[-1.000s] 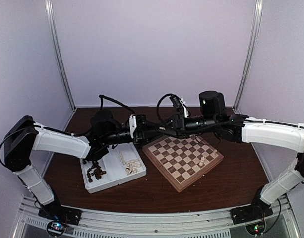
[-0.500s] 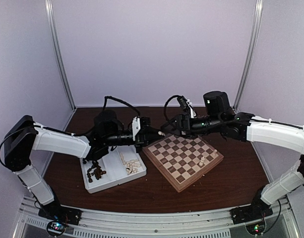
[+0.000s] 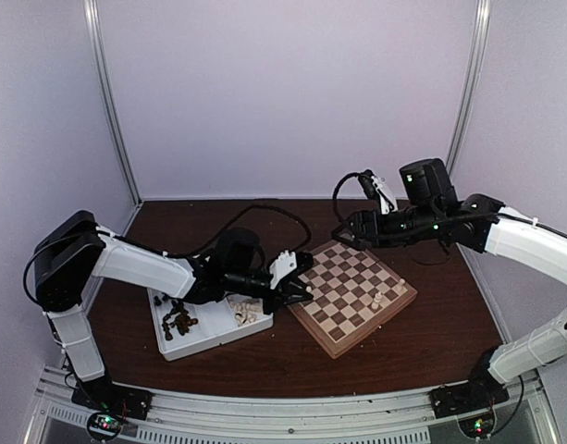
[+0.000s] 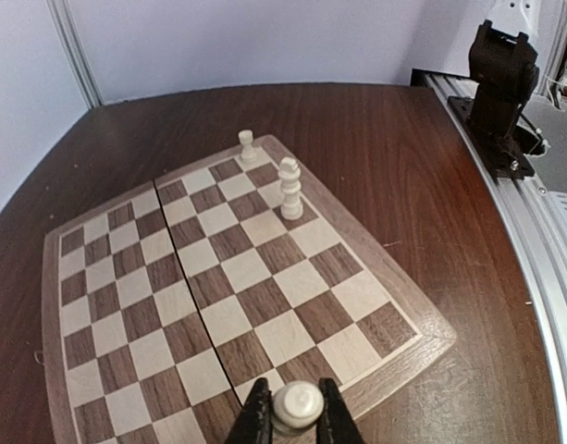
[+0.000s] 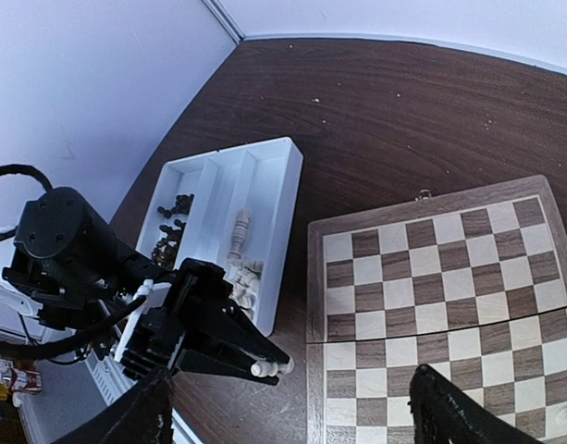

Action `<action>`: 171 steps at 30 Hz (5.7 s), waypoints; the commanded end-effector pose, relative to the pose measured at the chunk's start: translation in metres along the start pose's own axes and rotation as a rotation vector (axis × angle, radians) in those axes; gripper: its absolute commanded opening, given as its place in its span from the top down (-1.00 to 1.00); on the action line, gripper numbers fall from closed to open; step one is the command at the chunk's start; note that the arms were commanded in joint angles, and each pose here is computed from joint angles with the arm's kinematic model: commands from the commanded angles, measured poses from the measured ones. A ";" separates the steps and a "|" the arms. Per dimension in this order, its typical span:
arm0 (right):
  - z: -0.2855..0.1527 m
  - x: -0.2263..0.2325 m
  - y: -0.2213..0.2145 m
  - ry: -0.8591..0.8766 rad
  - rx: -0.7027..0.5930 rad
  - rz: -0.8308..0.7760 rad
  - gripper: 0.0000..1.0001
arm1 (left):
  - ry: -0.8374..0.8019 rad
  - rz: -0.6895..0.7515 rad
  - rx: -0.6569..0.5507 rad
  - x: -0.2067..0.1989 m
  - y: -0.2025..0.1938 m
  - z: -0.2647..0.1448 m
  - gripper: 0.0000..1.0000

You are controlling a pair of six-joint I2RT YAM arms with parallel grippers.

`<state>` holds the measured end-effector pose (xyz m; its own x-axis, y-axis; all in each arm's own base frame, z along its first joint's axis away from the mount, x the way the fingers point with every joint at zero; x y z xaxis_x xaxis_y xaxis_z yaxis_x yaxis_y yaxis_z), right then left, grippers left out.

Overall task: Set up the chess pieces on the board
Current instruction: Place the chess piece on the chessboard, then pick up the chess piece from the chessboard, then place the chess piece on the chessboard.

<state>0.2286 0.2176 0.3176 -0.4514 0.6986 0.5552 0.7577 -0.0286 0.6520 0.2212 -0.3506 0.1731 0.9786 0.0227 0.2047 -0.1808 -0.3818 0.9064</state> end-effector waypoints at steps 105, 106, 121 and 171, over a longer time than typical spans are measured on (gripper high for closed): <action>0.156 -0.008 -0.099 -0.511 0.521 -0.343 0.42 | 0.740 -0.526 0.307 0.027 -0.010 -0.151 -0.95; 0.158 -0.009 -0.100 -0.513 0.524 -0.344 0.47 | 0.740 -0.525 0.308 0.027 -0.009 -0.151 -0.95; 0.142 0.005 -0.076 -0.527 0.438 -0.381 0.98 | 0.746 -0.507 0.328 0.030 -0.008 -0.150 -0.95; 0.033 -0.123 -0.067 -0.648 0.296 0.003 1.00 | 0.667 -0.564 0.325 0.038 -0.005 -0.134 -0.95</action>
<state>0.2432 0.1534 0.1967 -0.1588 0.9872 0.0167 0.8947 0.1367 0.4252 0.2399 -0.2195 0.2157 0.6376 0.7689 0.0471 0.4499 -0.4212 0.7875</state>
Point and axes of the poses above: each gripper's point midway between its finger pads, its own z axis out along the fingers, its own x axis along the line the jaws close on, y = z × x, the point moved 10 cm from there along -z, back along the fingers, and after that the axes turned 7 degrees about z, right-handed, at the moved point
